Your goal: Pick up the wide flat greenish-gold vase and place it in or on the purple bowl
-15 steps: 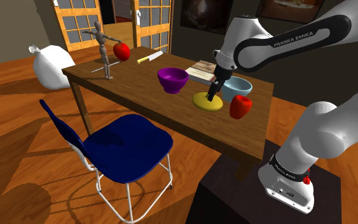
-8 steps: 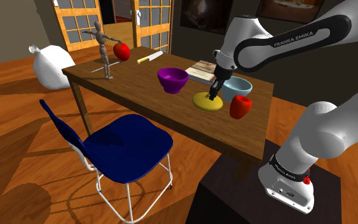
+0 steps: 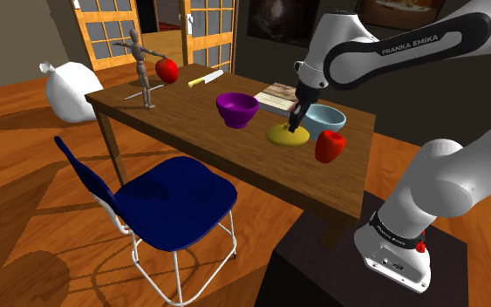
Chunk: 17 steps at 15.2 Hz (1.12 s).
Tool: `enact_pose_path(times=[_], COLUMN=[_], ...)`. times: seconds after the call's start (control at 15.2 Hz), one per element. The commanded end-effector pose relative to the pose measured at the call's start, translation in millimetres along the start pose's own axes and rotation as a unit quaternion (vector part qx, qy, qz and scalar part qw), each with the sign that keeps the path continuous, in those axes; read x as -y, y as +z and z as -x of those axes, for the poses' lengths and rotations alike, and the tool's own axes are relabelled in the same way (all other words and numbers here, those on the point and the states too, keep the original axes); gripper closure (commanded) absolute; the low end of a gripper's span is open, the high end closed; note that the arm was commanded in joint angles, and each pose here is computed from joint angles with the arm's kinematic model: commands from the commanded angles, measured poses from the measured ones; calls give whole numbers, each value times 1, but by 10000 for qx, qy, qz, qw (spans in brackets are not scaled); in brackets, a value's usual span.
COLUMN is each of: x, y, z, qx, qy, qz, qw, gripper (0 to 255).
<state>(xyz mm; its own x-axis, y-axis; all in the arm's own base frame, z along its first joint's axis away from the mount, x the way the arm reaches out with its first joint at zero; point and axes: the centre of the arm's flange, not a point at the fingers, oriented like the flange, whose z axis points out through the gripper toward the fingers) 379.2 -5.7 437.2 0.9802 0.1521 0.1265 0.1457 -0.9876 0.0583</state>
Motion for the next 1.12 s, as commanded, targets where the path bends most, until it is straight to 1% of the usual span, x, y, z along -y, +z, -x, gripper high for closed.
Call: enact_pose_path(times=[0.0, 1.06], x=[0, -5], y=[-10, -93], z=[-2, -12], qx=[1, 1], qy=[0, 0], qz=[-1, -1], qw=[10000, 10000], gripper=[255, 255])
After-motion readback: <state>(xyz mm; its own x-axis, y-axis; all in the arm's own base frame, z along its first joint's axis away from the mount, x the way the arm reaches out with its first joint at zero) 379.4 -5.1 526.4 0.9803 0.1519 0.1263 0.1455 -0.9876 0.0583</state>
